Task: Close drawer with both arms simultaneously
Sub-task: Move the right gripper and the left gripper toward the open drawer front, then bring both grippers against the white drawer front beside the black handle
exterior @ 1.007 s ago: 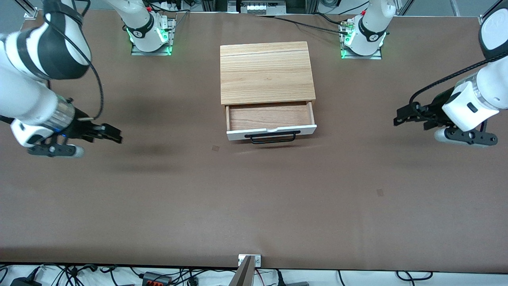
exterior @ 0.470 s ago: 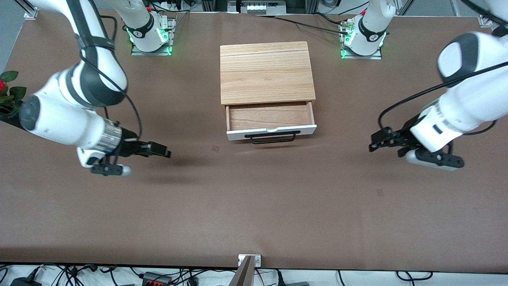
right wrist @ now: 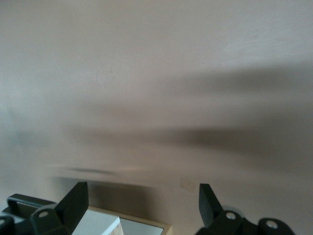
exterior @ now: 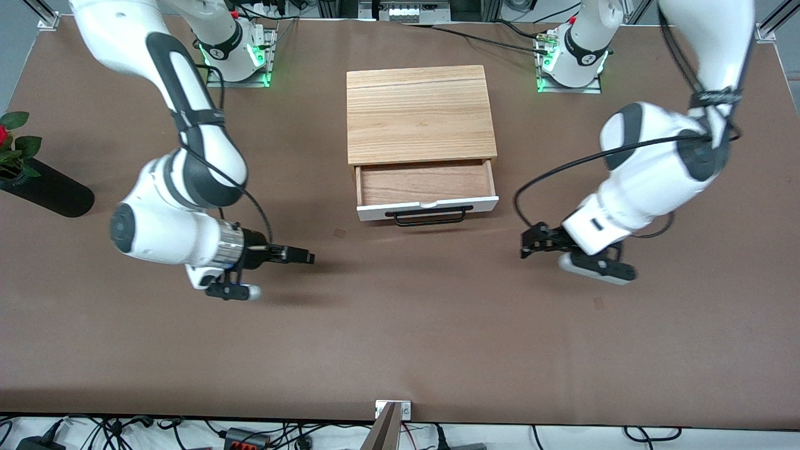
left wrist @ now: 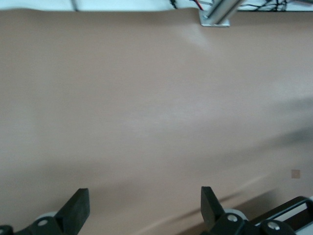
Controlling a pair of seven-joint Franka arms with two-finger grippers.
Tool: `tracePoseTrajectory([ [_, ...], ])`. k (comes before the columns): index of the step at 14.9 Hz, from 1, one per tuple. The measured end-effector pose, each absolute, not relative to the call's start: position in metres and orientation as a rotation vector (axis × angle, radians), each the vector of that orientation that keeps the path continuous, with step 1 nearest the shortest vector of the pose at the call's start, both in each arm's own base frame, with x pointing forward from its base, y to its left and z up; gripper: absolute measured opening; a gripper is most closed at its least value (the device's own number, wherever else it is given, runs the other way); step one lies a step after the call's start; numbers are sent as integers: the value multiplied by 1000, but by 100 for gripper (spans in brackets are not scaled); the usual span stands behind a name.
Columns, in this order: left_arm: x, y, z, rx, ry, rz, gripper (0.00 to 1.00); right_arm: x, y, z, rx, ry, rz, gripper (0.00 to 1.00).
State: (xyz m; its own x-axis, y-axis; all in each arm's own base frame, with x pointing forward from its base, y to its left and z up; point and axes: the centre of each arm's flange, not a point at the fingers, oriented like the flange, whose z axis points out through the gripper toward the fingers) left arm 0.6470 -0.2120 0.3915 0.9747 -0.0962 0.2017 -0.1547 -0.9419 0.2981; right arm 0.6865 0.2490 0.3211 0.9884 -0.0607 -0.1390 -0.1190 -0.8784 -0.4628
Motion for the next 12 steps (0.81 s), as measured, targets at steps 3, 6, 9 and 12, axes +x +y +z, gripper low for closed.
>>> tracePoseTrajectory([
  [3,629,-254,353,2722,-113,144,100,697,281,306,-2614,98,156,100],
  [6,611,-270,332,2689,-92,52,100,699,294,302,-2537,158,189,100],
  [9,591,-282,313,2693,-114,-45,100,696,300,295,-2491,184,233,100],
  [12,575,-285,302,2698,-152,-219,100,682,319,275,-2498,170,301,100],
])
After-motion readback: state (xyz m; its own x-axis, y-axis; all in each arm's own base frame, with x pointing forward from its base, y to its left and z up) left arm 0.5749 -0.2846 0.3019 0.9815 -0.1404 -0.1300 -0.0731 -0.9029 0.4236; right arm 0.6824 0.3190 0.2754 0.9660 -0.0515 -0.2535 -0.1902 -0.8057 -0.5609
